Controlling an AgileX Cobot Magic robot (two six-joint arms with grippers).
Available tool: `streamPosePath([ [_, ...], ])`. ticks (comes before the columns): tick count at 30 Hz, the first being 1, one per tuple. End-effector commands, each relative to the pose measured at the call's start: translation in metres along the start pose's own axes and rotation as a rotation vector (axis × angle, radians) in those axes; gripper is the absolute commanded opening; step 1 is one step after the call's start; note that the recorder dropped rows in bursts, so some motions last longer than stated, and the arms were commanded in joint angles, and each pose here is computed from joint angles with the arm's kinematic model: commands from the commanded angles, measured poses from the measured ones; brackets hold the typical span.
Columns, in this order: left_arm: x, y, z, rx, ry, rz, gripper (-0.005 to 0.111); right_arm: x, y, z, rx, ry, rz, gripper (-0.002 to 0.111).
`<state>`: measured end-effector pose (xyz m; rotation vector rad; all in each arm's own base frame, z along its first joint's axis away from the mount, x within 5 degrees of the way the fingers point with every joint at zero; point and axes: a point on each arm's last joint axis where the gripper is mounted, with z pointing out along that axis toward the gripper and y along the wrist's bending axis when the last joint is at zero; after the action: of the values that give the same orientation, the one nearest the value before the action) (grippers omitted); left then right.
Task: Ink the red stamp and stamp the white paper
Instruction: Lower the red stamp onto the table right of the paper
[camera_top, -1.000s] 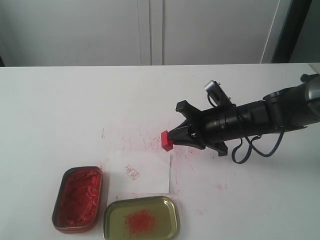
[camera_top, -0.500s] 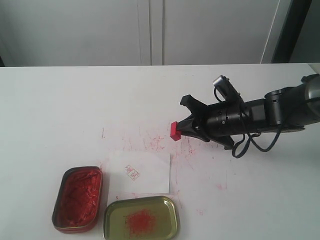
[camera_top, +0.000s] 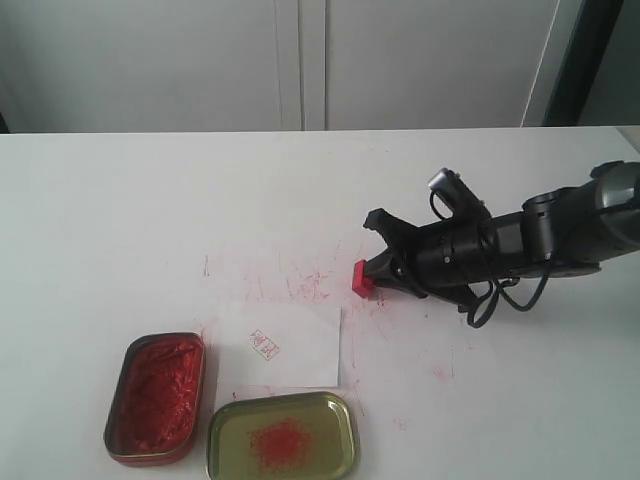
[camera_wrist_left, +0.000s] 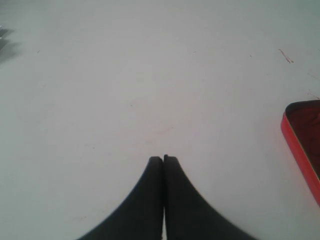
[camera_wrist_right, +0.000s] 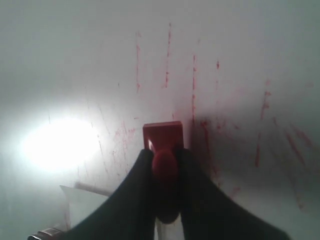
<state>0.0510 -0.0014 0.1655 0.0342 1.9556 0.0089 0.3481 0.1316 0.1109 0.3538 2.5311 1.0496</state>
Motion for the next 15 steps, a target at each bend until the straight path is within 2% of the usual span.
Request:
streamPosePath([
  [1, 0.0011, 0.0, 0.0003, -0.001, 0.0, -0.003, 0.0, -0.0015, -0.0027, -0.0008, -0.006, 0.001, -0.021, 0.0],
  [6, 0.0011, 0.0, 0.0003, -0.001, 0.0, -0.003, 0.0, -0.0013, -0.0024, -0.0008, -0.01, 0.003, -0.03, 0.0],
  [8, 0.0011, 0.0, 0.0003, -0.001, 0.0, -0.003, 0.0, -0.0013, -0.0024, -0.0008, -0.01, 0.003, -0.03, 0.004],
  [15, 0.0011, 0.0, 0.0003, -0.001, 0.0, -0.003, 0.0, -0.0011, -0.0014, -0.0018, -0.014, 0.003, -0.031, 0.038],
])
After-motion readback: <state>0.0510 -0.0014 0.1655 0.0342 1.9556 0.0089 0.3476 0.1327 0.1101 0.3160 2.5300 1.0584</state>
